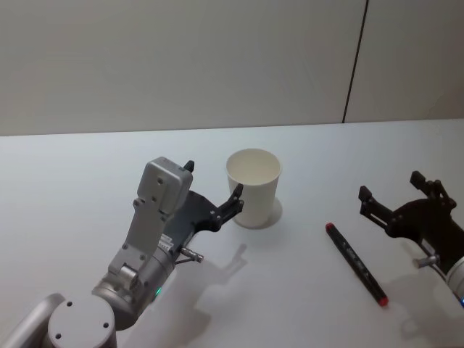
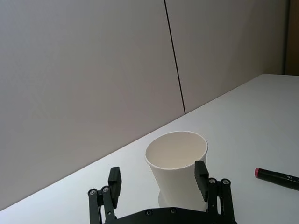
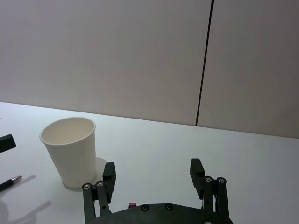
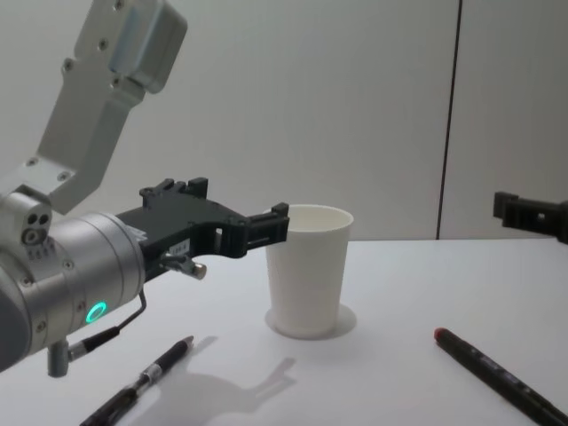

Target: Place the pen into the pen holder.

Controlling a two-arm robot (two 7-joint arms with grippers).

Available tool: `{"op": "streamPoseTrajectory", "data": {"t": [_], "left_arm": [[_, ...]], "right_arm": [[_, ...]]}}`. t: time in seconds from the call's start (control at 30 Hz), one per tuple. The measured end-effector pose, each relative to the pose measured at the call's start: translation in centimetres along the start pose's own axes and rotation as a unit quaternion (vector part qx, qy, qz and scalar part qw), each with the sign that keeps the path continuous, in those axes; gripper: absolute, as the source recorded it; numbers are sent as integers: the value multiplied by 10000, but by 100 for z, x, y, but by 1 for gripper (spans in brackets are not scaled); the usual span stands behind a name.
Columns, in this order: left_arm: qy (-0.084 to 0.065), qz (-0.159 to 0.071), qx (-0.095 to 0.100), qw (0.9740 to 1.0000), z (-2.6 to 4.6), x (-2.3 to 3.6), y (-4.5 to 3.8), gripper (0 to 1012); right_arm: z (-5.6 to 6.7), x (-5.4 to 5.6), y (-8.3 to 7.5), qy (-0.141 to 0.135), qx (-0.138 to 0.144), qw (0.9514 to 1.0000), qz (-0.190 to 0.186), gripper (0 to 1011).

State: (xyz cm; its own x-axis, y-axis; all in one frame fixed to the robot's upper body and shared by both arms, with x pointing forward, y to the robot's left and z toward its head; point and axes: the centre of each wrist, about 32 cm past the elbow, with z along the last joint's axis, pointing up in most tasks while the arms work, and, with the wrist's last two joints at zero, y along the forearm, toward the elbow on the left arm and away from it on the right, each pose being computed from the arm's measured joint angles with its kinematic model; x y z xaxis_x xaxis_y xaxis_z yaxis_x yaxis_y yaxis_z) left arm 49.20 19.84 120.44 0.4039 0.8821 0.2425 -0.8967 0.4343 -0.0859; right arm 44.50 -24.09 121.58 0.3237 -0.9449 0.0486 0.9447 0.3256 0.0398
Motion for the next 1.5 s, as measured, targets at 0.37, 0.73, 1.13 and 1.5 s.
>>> {"op": "streamPoseTrajectory", "data": {"t": [0.37,0.73,1.13,1.5], "left_arm": [[0,0,0,10000,0,0,0,1000],[0,0,0,10000,0,0,0,1000],[0,0,0,10000,0,0,0,1000],[0,0,0,10000,0,0,0,1000]], "right_arm": [[198,98,26,116,-371,9992,63,1002],[300,131,118,321,-858,9954,267,1002],[332,64,237,434,-1417,9885,300,1002],[318,-46,338,409,-1863,9816,87,1002]]}}
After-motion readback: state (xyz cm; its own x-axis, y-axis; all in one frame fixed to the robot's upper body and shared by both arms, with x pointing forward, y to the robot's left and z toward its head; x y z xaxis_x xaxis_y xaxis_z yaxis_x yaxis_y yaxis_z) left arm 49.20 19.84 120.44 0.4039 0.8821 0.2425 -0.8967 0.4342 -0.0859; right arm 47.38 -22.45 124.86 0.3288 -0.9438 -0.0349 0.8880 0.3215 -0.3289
